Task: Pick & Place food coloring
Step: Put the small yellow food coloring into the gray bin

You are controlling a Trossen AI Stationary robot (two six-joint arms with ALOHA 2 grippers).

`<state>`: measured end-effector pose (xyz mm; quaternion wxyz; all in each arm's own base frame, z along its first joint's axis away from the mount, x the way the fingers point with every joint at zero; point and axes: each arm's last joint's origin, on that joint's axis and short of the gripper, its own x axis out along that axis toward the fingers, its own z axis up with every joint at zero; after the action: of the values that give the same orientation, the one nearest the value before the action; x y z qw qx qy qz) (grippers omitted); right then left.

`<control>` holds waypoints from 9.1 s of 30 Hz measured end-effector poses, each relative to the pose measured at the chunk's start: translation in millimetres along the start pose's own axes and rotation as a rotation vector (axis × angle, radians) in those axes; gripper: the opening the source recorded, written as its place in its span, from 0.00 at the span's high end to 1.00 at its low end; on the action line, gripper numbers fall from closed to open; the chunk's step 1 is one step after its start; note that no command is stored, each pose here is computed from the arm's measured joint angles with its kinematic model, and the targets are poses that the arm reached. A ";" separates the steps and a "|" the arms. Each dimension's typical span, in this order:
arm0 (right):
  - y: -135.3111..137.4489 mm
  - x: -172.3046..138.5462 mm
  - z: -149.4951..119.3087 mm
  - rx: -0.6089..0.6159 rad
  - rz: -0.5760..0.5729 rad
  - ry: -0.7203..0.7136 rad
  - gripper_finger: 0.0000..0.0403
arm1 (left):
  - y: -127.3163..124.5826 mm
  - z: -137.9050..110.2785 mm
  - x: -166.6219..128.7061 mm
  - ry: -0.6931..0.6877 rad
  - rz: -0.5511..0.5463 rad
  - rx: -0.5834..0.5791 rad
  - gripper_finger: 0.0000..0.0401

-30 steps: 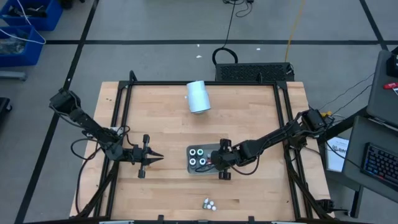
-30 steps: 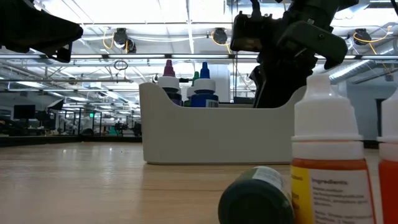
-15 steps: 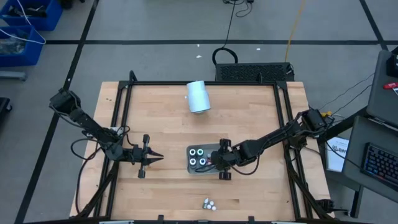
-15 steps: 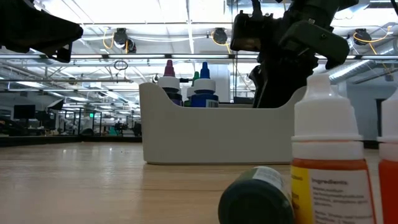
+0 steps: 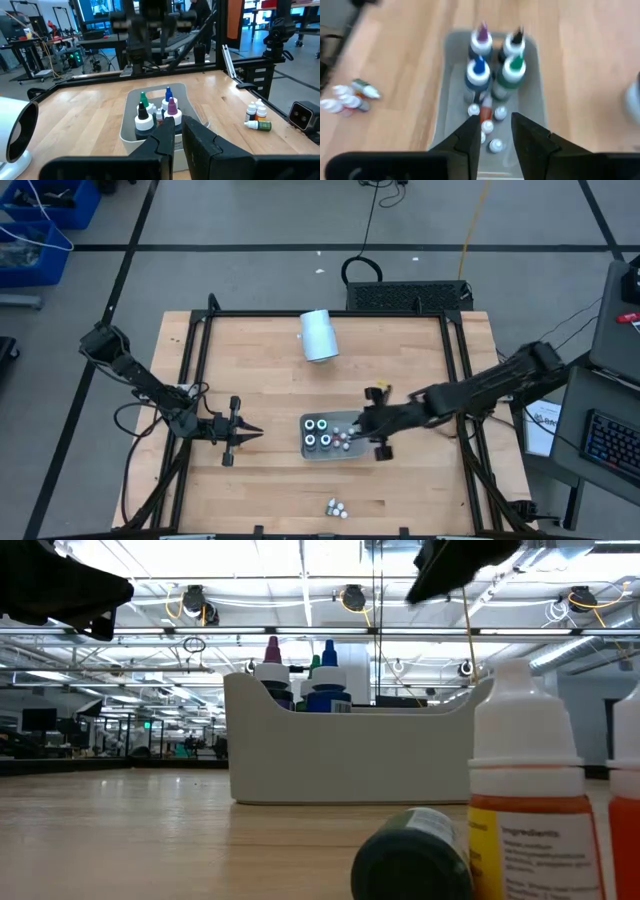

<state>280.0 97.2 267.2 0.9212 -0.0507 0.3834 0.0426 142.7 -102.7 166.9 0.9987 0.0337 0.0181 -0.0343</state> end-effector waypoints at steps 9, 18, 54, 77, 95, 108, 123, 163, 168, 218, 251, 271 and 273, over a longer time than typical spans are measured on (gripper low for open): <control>-26.3 -64.7 -59.1 -0.190 0.245 -0.466 0.98 | -0.1 -0.1 0.0 0.001 -0.001 -0.015 0.90; -42.7 -70.8 -137.6 -0.121 0.283 -0.774 1.00 | -0.1 -0.1 0.0 0.001 -0.001 -0.011 0.90; -52.9 -53.4 -188.0 0.002 0.016 -0.843 1.00 | -49.1 129.2 115.6 0.383 -0.125 0.136 0.90; -52.8 -47.2 -192.8 0.027 0.014 -0.763 1.00 | -148.4 93.2 318.7 0.770 -0.411 0.231 0.64; -52.7 -45.2 -194.9 0.017 0.011 -0.733 1.00 | -146.8 41.6 327.3 0.944 -0.458 0.189 0.44; -52.6 -44.8 -195.5 0.017 0.011 -0.725 1.00 | -148.7 26.6 329.4 0.970 -0.454 0.218 0.44; -52.6 -44.4 -196.0 0.016 0.012 -0.719 1.00 | -148.5 17.9 328.0 0.993 -0.456 0.219 0.44; -52.5 -42.8 -197.8 0.015 0.012 -0.694 1.00 | -129.2 134.1 300.1 0.750 -0.369 0.303 0.84; -52.4 -42.4 -198.3 0.014 0.012 -0.687 1.00 | -109.5 208.0 250.5 0.670 -0.181 0.342 0.84; -52.4 -42.5 -198.2 0.014 0.012 -0.688 1.00 | 42.8 47.7 -19.3 -0.160 -0.033 -0.159 0.85; -52.6 -42.3 -198.4 0.025 0.011 -0.686 1.00 | 3.5 94.2 319.6 0.999 -0.054 0.020 0.85; -52.7 -42.5 -198.1 -0.037 -0.015 -0.689 1.00 | 34.4 56.4 349.2 1.039 -0.069 -0.070 0.85; -52.7 -42.6 -198.1 -0.037 -0.016 -0.690 1.00 | 32.3 51.4 349.0 1.060 -0.079 -0.070 0.85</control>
<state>117.2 18.3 161.8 0.9958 -0.0529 0.0482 0.0571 494.6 -97.6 206.9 0.8512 0.0124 0.5224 -0.0493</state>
